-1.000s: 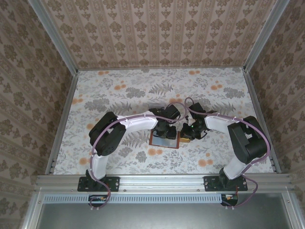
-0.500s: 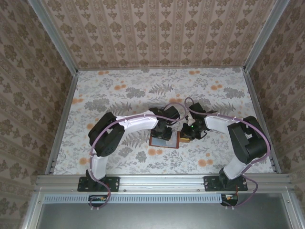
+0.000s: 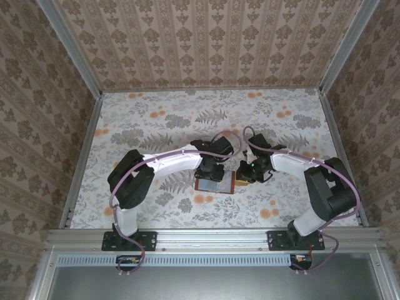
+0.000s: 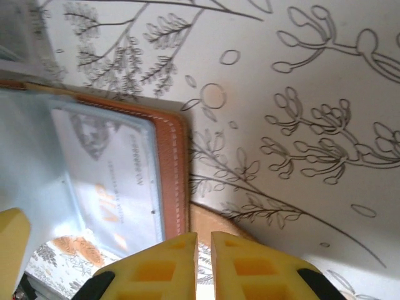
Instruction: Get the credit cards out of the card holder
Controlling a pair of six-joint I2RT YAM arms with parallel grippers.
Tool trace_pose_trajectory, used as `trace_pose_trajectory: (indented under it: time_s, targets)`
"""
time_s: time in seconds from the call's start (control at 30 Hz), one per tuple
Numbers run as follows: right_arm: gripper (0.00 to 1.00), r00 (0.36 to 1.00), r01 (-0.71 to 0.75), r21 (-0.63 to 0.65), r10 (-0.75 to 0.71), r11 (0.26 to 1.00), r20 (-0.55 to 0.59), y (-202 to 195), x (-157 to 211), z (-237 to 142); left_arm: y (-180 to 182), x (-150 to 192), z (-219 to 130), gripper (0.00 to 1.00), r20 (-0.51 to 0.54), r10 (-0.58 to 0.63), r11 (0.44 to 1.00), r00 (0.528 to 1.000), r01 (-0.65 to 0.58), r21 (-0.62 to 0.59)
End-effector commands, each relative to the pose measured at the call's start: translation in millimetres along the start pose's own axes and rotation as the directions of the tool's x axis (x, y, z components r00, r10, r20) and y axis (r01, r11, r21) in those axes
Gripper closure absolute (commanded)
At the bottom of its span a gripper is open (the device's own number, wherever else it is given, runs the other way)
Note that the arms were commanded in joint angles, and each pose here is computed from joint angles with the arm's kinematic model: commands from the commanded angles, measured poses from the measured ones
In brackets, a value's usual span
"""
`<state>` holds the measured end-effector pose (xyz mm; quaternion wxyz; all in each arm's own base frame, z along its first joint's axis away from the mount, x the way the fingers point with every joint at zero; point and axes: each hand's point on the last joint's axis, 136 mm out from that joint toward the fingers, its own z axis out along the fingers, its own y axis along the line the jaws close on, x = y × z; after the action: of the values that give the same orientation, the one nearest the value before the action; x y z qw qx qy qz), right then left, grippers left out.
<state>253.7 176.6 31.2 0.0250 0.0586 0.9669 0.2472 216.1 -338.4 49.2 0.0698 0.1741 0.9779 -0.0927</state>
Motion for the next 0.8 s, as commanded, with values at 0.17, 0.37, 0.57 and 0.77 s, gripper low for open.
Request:
trace_pose_trajectory:
  time_s: [0.17, 0.37, 0.57, 0.77]
  targets:
    - [0.83, 1.0, 0.022, -0.059, -0.023, 0.998, -0.01, 33, 8, -14, 38, 18, 3, 0.75, -0.017, -0.049, 0.996, 0.999, 0.047, -0.07]
    - [0.83, 0.999, 0.045, -0.06, -0.047, 0.997, -0.02, 45, 11, -9, 51, 26, -6, 0.73, 0.007, -0.072, 0.995, 0.997, 0.072, -0.066]
    - [0.84, 0.997, 0.066, -0.065, -0.069, 0.996, -0.035, 55, 13, -2, 51, 40, -1, 0.78, -0.024, -0.084, 0.996, 0.996, 0.083, -0.041]
    - [0.83, 0.995, 0.085, -0.087, -0.09, 0.993, -0.053, 66, 16, 7, 55, 55, 0, 0.76, -0.04, -0.103, 0.994, 0.994, 0.101, -0.05]
